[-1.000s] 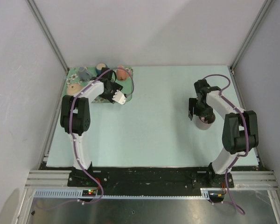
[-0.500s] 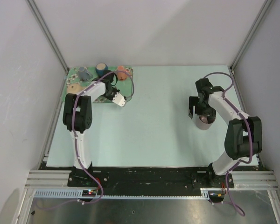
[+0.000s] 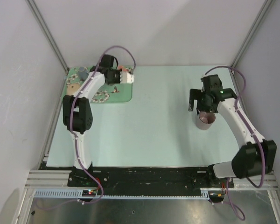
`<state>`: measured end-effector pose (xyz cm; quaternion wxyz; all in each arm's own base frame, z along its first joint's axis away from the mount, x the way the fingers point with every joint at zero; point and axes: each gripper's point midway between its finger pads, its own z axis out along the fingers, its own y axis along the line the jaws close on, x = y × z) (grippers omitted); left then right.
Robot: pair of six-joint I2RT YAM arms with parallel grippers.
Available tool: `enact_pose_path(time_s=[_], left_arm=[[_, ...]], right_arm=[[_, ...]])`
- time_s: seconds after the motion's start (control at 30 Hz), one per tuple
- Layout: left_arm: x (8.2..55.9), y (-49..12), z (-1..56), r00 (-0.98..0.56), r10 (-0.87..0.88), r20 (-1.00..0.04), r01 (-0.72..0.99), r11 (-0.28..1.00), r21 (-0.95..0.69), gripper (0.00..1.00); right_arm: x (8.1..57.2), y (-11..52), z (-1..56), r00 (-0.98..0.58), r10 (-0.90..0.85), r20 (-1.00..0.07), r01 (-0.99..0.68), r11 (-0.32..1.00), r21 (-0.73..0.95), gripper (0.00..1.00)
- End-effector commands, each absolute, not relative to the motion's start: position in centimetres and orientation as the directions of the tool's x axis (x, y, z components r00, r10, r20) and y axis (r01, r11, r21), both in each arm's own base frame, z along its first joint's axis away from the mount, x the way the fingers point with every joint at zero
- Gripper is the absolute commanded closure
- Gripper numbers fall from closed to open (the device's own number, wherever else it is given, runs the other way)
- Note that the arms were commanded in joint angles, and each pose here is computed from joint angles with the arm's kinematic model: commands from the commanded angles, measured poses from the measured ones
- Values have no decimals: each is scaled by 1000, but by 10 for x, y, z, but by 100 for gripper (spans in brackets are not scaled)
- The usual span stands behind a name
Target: Turn the mug right side up
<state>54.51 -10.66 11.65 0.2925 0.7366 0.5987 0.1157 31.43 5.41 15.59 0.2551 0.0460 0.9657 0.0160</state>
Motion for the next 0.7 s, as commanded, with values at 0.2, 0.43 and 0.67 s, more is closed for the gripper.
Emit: enact_pose_path(time_s=[0.2,0.43,0.67], left_arm=[[476,-227,413,100,306,-947,814,522,255,100],[377,-274,479,-32,58,-998,942,335,-11,100],[334,-293,493,-79,26,-997,976,206,-72,100]], right_arm=[[319,202,328,-571,190,-799,-480,712,513,1],[306,265,430,-462,373,-804,-724,364,585,2],[314,282,450,-478,430,-766,-758,238,607,11]])
